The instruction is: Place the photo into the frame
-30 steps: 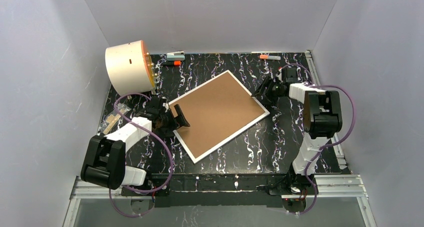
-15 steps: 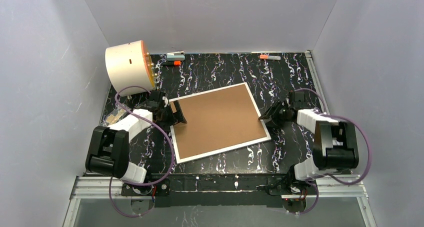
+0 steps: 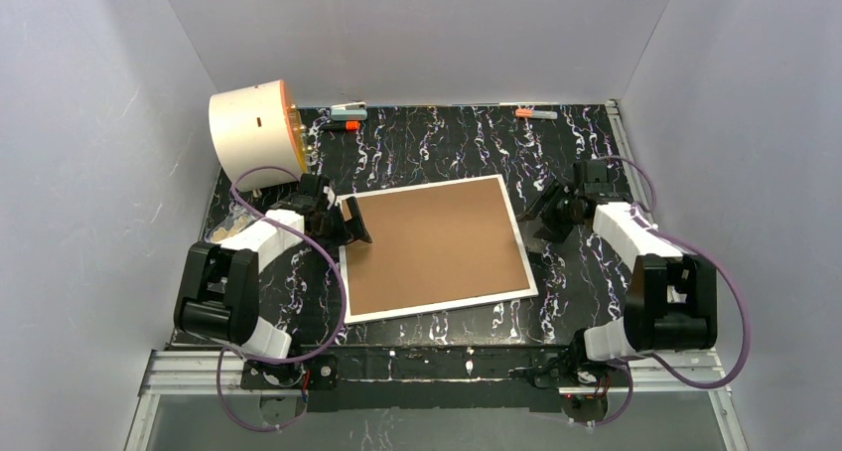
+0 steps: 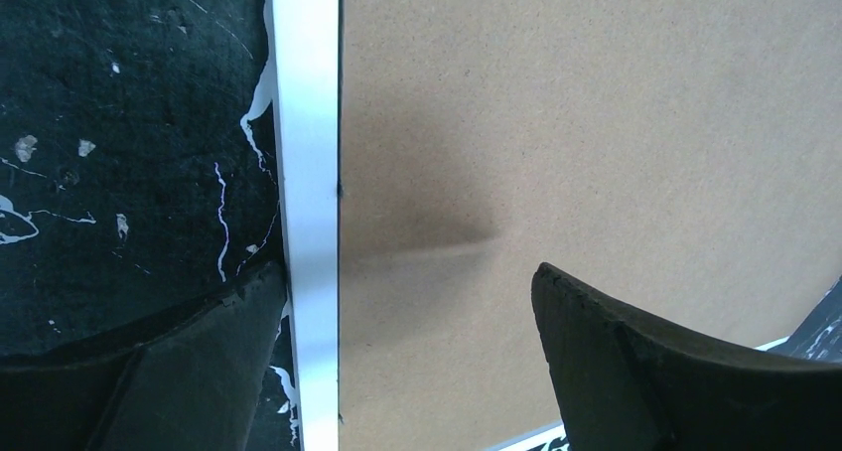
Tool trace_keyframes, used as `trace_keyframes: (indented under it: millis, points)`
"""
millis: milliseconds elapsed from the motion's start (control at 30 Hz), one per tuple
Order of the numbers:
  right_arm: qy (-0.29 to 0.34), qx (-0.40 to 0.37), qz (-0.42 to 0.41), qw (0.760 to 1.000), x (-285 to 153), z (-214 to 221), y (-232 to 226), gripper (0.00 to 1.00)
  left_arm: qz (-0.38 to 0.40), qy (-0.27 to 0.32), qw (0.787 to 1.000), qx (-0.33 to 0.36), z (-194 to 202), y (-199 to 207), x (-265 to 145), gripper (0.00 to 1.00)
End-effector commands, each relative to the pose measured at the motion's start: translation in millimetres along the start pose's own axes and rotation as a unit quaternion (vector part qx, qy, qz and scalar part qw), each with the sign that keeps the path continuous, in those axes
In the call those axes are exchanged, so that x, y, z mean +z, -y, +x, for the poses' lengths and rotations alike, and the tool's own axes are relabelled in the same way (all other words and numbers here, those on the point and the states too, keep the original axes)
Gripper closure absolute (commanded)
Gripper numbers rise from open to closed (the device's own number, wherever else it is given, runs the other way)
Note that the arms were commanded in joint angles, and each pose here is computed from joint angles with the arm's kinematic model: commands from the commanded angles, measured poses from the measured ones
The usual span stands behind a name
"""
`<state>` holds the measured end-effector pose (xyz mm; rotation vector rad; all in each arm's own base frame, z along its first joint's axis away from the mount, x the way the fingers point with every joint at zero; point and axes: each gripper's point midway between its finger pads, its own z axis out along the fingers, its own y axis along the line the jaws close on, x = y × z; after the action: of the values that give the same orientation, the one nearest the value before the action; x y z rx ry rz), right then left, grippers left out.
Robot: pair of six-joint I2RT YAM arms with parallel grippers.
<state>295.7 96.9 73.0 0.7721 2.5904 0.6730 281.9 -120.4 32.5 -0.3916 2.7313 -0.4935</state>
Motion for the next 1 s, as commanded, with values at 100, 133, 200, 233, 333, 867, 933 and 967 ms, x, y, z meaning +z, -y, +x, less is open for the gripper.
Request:
trace_keyframes:
  millis: [100,133,200,233,333,867,933,967]
  points:
    - [-0.006,-0.068,-0.078,0.995,13,-20,-44,0.42,-0.008,-0.027,1.0,-0.002,2,-8,-1,0.08]
    - [-0.012,-0.069,-0.081,0.994,16,-19,-44,0.42,-0.007,-0.03,1.0,-0.003,3,-8,0,0.09]
    - [-0.026,-0.075,-0.084,0.993,23,-14,-46,0.43,-0.004,-0.035,0.999,-0.004,4,-7,2,0.1]
    - [-0.033,-0.075,-0.082,0.993,27,-12,-45,0.43,-0.003,-0.037,0.999,-0.004,4,-6,2,0.11]
    - [-0.048,-0.081,-0.077,0.993,38,-5,-44,0.45,0.001,-0.044,0.999,-0.006,6,-5,4,0.13]
    - [-0.12,-0.099,-0.172,0.973,22,29,-74,0.66,0.024,-0.056,0.998,-0.02,9,3,9,0.18]
    - [-0.121,-0.103,-0.193,0.968,16,31,-81,0.69,0.024,-0.056,0.998,-0.02,9,3,9,0.19]
    - [-0.121,-0.105,-0.202,0.966,13,32,-83,0.7,0.024,-0.055,0.998,-0.021,8,4,9,0.19]
